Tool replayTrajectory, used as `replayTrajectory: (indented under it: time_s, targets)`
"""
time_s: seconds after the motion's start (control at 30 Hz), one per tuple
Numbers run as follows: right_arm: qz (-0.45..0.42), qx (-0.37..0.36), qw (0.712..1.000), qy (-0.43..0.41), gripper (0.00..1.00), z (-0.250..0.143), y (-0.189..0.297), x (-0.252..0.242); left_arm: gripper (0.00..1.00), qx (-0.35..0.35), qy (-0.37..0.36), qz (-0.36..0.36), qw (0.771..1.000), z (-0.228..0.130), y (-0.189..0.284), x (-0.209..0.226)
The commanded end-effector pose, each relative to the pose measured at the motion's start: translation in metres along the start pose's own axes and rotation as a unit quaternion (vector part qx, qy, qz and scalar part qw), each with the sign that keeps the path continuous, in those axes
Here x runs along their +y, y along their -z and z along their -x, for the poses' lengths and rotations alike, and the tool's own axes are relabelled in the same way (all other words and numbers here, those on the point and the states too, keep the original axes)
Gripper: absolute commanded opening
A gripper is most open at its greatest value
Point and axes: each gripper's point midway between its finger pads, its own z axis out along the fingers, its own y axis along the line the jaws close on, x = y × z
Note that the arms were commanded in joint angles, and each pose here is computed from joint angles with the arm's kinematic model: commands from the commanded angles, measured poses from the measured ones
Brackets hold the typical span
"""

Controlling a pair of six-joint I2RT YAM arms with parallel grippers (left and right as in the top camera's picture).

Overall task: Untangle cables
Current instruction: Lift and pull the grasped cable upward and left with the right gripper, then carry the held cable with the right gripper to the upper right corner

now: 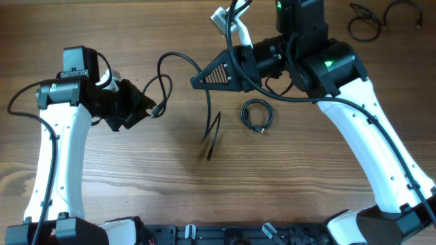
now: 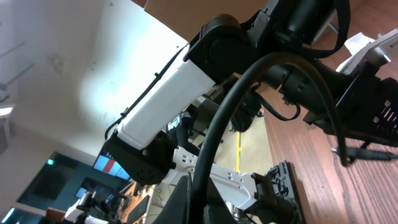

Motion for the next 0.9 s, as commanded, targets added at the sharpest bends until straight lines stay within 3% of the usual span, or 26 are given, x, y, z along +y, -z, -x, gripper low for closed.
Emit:
replayTrajectory:
  time_s: [0.0,0.07,0.13,0.2,0.27,0.3,0.37,0.47,0.57,0.63,0.67,0.7,0.73,0.8,0.87]
  targets:
    - [0.015,0.006,1.0,0.004,0.04,-0.003,0.0,0.015,0.41,-0.003,-0.005,0.014,1.0,0.002,-0.002,0.004]
    - [0.015,0.006,1.0,0.004,0.04,-0.002,0.0,0.015,0.18,-0.003,-0.004,0.015,1.0,0.002,-0.002,0.005]
    - [0.002,-0.001,1.0,0.005,0.05,0.0,0.0,0.011,0.07,-0.024,-0.004,0.044,0.999,0.009,-0.002,0.014]
    - [-0.055,-0.026,0.998,-0.011,0.04,0.005,0.002,-0.011,0.04,-0.065,0.022,0.119,0.991,0.021,0.005,0.043]
    - [-0.176,-0.058,0.981,-0.051,0.04,0.003,0.012,-0.056,0.05,-0.106,0.068,0.189,0.974,0.033,0.019,0.075]
    - [-0.302,-0.078,0.947,-0.081,0.04,-0.004,0.034,-0.098,0.06,-0.113,0.08,0.199,0.97,0.036,0.023,0.083]
    - [-0.362,-0.079,0.923,-0.102,0.04,-0.013,0.048,-0.117,0.06,-0.116,0.092,0.2,0.969,0.039,0.027,0.089]
    - [-0.299,-0.076,0.948,-0.079,0.04,-0.006,0.035,-0.093,0.04,-0.095,0.108,0.162,0.976,0.034,0.023,0.08]
    - [-0.215,-0.094,0.972,0.007,0.05,0.014,0.025,-0.038,0.04,-0.058,0.077,0.076,0.992,0.025,0.022,0.046]
    - [-0.217,-0.137,0.965,0.052,0.04,0.033,0.032,-0.014,0.04,-0.051,0.046,0.005,0.998,0.021,0.035,0.014]
    - [-0.23,-0.16,0.957,0.076,0.05,0.042,0.038,-0.007,0.1,-0.056,0.036,-0.017,0.998,0.02,0.041,0.004]
    - [-0.254,-0.188,0.944,0.095,0.04,0.052,0.047,-0.004,0.43,-0.064,0.028,-0.029,0.997,0.021,0.047,-0.002]
    - [-0.294,-0.221,0.924,0.103,0.04,0.061,0.061,-0.006,1.0,-0.07,0.024,-0.033,0.997,0.019,0.051,-0.004]
    - [-0.347,-0.259,0.895,0.108,0.04,0.071,0.08,-0.011,1.0,-0.067,0.026,-0.031,0.997,0.015,0.052,-0.002]
    - [-0.381,-0.271,0.876,0.116,0.04,0.074,0.091,-0.018,1.0,-0.047,-0.018,-0.065,0.997,0.008,0.052,-0.016]
